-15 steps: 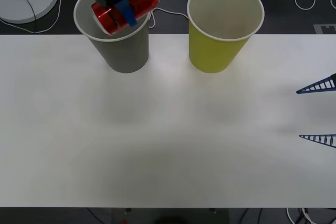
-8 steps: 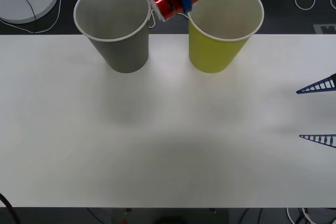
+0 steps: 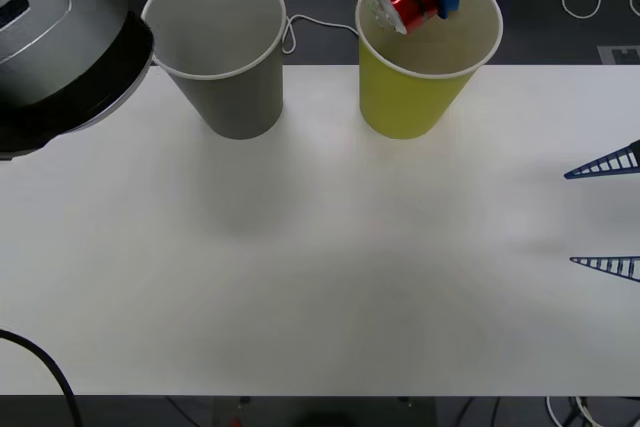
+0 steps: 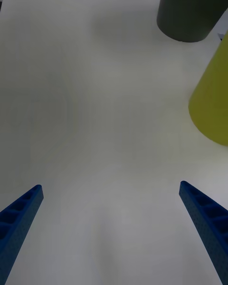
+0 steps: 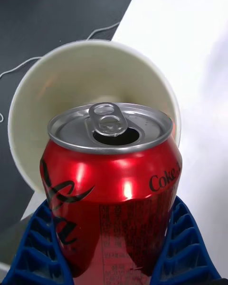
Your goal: Put the can into the green bin and the plastic bottle into the gray bin
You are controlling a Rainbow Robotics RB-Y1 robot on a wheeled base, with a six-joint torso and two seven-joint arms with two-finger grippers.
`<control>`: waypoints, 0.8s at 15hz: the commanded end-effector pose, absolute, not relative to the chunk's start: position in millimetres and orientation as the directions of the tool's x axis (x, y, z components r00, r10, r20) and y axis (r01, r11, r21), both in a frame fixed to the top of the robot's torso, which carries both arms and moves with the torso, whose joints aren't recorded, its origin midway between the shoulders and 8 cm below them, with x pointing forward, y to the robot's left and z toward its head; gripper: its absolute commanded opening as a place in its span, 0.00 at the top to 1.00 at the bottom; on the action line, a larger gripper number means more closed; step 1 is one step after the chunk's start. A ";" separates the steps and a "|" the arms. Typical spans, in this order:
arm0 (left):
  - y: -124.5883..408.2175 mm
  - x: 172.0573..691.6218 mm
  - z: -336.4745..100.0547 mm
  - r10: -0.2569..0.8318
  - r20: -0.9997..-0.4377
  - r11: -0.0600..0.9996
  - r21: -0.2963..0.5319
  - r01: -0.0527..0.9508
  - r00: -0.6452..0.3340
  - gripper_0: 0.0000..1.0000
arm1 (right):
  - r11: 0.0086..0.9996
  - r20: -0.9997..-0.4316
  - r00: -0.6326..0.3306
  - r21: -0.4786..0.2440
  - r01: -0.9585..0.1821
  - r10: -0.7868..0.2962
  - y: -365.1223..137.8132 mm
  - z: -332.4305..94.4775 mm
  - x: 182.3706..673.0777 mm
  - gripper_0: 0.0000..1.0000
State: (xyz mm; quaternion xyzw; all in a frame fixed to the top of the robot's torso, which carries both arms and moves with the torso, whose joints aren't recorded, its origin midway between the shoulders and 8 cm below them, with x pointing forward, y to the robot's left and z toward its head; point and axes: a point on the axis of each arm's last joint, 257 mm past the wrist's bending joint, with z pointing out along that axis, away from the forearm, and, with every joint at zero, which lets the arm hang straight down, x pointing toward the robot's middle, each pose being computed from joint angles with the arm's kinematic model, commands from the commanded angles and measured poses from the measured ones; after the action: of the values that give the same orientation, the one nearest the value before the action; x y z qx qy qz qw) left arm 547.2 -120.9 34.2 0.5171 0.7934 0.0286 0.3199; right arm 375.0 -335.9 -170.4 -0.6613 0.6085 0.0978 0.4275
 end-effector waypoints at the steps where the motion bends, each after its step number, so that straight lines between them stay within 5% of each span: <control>1: -138.9 552.4 34.1 0.813 -0.516 0.492 0.361 0.792 -0.270 1.00 | 0.106 -0.650 0.240 -0.446 -0.889 -0.721 -335.9 -170.4 375.0 0.00; 7: -150.6 580.8 32.9 0.724 -0.616 0.585 0.313 0.748 -0.309 1.00 | 0.106 -0.650 0.240 -0.446 -0.889 -0.721 -335.9 -170.4 375.0 0.00; 12: -152.7 583.0 33.5 0.710 -0.632 0.593 0.299 0.748 -0.310 1.00 | 0.106 -0.650 0.240 -0.446 -0.889 -0.721 -335.9 -170.4 375.0 0.00</control>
State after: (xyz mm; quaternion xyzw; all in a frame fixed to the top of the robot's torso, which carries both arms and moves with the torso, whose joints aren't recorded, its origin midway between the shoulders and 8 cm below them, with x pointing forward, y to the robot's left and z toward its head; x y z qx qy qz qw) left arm 583.1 -152.5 34.1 0.4501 0.8092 -0.0243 0.3769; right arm 375.0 -335.9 -170.4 -0.6614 0.6085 0.0978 0.4275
